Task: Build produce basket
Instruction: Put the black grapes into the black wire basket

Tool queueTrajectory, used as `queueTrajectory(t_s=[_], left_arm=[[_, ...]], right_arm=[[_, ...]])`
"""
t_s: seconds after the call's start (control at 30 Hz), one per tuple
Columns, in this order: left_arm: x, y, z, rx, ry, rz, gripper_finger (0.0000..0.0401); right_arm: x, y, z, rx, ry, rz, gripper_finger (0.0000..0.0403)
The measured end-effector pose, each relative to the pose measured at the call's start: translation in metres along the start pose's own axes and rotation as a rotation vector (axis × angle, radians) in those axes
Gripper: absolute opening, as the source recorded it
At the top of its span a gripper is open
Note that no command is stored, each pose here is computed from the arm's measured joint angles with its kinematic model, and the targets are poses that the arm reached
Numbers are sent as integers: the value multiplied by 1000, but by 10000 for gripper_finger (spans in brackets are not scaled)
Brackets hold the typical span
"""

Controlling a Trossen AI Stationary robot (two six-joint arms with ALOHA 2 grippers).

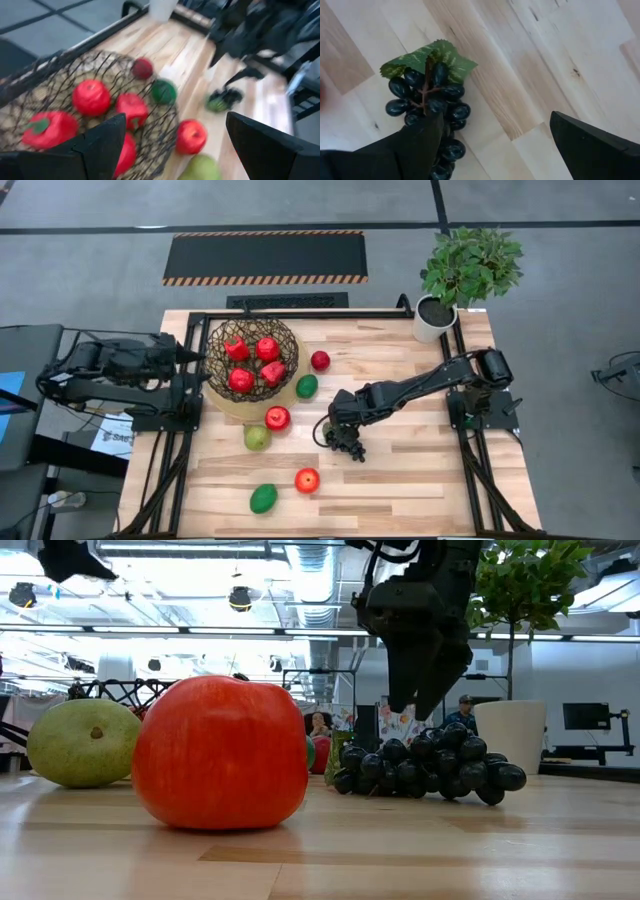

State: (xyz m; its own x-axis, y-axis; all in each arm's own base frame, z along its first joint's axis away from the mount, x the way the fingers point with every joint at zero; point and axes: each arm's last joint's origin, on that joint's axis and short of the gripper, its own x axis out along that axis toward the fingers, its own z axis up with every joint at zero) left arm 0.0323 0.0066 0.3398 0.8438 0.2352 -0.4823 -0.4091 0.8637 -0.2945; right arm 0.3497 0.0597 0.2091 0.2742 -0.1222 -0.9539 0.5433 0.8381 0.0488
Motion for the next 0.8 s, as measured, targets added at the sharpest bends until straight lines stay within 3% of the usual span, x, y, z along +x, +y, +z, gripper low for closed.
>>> queueTrajectory(t_s=[0.3, 0.5, 0.8], left_arm=[[5, 2, -4, -6, 8, 47, 330], [5, 2, -4, -4, 7, 54, 330], [5, 4, -3, -4, -28, 116, 330]], right_arm=[[14, 5, -2, 8, 33, -4, 384], [22, 22, -5, -5, 2, 73, 384], [37, 35, -19, -4, 41, 49, 384]])
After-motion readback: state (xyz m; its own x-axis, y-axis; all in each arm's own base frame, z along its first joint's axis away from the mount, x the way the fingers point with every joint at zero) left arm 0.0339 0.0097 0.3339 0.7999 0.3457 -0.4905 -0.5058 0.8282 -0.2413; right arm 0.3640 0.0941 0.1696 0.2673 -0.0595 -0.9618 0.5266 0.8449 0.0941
